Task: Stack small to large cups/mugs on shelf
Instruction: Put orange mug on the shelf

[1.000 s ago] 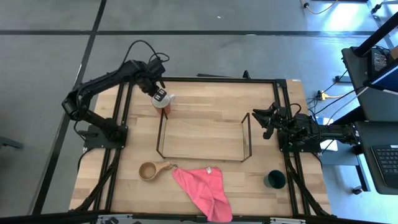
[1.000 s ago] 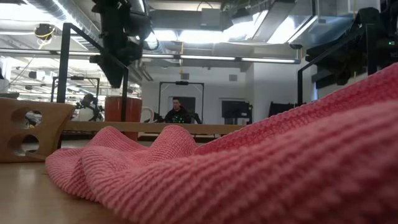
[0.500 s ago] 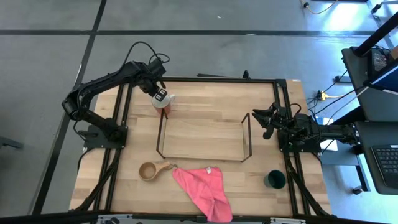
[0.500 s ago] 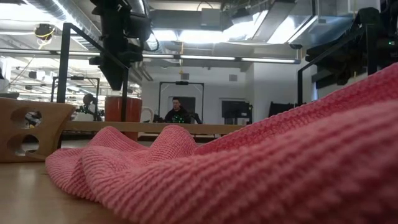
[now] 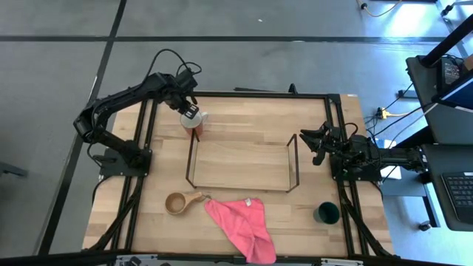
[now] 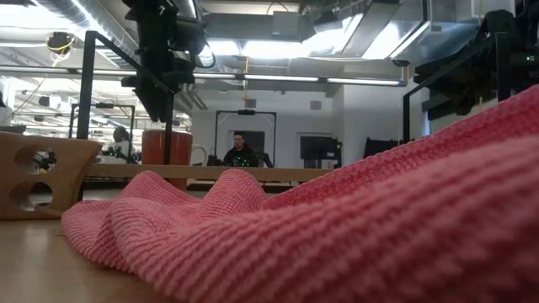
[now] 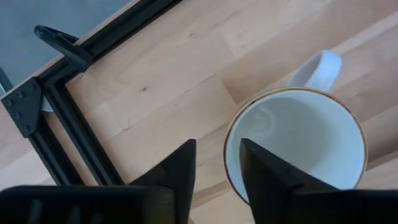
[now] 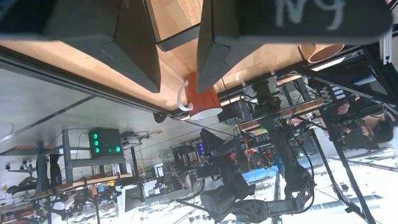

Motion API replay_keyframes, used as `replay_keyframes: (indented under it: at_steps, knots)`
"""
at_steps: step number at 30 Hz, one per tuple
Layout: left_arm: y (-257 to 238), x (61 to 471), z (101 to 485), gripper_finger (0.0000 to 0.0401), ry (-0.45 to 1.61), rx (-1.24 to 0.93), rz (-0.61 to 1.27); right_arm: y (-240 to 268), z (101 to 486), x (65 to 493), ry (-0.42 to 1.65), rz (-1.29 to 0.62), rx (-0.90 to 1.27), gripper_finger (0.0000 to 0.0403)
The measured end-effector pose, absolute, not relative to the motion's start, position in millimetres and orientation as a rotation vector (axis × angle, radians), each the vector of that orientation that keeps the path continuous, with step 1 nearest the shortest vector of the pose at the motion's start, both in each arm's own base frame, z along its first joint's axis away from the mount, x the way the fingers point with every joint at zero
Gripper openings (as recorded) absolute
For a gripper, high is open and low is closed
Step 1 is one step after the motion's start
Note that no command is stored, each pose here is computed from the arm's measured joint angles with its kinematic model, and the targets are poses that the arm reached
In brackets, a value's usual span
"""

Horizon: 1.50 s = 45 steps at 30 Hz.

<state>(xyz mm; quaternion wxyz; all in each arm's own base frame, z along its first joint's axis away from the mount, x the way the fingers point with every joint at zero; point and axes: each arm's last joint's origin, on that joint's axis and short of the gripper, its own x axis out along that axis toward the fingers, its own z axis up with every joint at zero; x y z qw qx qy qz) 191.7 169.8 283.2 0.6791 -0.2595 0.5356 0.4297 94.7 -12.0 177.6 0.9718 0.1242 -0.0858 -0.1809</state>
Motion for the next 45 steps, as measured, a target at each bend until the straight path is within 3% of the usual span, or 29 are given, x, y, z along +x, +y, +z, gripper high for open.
replay_keyframes:
  at_steps: [6, 18, 31, 36, 45]
  knots:
    - [170, 192, 283, 0.0163, 1.199, -0.598, 0.958, -12, 178, 95, -0.173, -0.366, 0.25, 0.0106]
    - [162, 184, 246, 0.0161, 1.311, -0.637, 0.923, -12, 178, 95, -0.173, -0.365, 0.25, 0.0106]
    - [166, 188, 238, 0.016, 1.239, -0.607, 0.938, -12, 178, 95, -0.173, -0.365, 0.25, 0.0106]
    - [166, 190, 239, 0.014, 1.23, -0.598, 0.904, -12, 178, 95, -0.173, -0.366, 0.25, 0.0106]
    - [167, 190, 239, 0.0061, 1.233, -0.576, 0.882, -12, 178, 95, -0.174, -0.365, 0.25, 0.0106]
